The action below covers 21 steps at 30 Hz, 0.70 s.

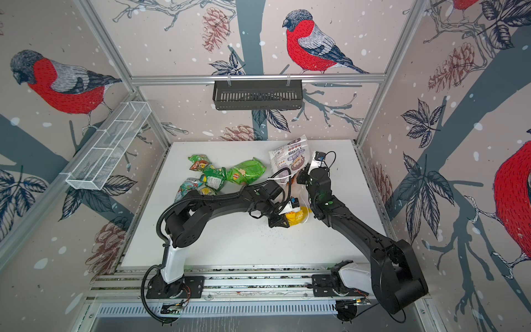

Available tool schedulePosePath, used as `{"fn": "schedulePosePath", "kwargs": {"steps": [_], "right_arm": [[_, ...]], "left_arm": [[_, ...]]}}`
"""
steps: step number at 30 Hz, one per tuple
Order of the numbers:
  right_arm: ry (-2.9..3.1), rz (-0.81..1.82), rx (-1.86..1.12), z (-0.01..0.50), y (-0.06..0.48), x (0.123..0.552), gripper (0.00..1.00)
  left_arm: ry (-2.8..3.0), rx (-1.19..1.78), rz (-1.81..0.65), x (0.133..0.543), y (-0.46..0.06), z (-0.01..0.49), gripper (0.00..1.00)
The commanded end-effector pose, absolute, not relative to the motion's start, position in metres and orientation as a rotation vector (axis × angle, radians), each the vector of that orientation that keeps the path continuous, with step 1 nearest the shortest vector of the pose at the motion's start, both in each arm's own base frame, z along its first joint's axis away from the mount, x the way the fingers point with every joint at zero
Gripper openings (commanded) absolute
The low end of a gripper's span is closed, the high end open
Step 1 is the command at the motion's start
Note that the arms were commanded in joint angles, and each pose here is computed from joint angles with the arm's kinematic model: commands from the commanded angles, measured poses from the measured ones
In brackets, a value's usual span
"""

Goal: Take the snacks out of the paper bag
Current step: Pick up the snack from the paper bag, then place the snack.

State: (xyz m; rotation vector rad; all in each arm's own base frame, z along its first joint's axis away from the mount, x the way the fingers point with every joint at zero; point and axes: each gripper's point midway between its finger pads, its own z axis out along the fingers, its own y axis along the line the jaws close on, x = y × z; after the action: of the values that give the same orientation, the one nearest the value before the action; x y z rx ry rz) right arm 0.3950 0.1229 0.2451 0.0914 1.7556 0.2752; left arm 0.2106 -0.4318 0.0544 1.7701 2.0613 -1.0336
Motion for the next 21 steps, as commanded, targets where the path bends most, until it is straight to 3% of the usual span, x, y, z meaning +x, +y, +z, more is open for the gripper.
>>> {"fn": "schedulePosePath", "kwargs": {"steps": [1, 9, 21], "right_arm": [[1.675, 0.277, 0.098, 0.269, 0.123, 0.4, 0.0], [1.672, 0.253, 0.108, 0.274, 0.125, 0.42, 0.0], [1.679, 0.238, 0.161, 0.27, 0.113, 0.425, 0.0]], "left_arm": [[2.052, 1.86, -1.134, 0.195, -0.426, 0.055, 0.0], [2.007, 1.857, -1.081, 0.195, -0.42, 0.057, 0.0], [2.066, 1.704, -0.945, 0.234, -0.402, 0.05, 0.0]]}}
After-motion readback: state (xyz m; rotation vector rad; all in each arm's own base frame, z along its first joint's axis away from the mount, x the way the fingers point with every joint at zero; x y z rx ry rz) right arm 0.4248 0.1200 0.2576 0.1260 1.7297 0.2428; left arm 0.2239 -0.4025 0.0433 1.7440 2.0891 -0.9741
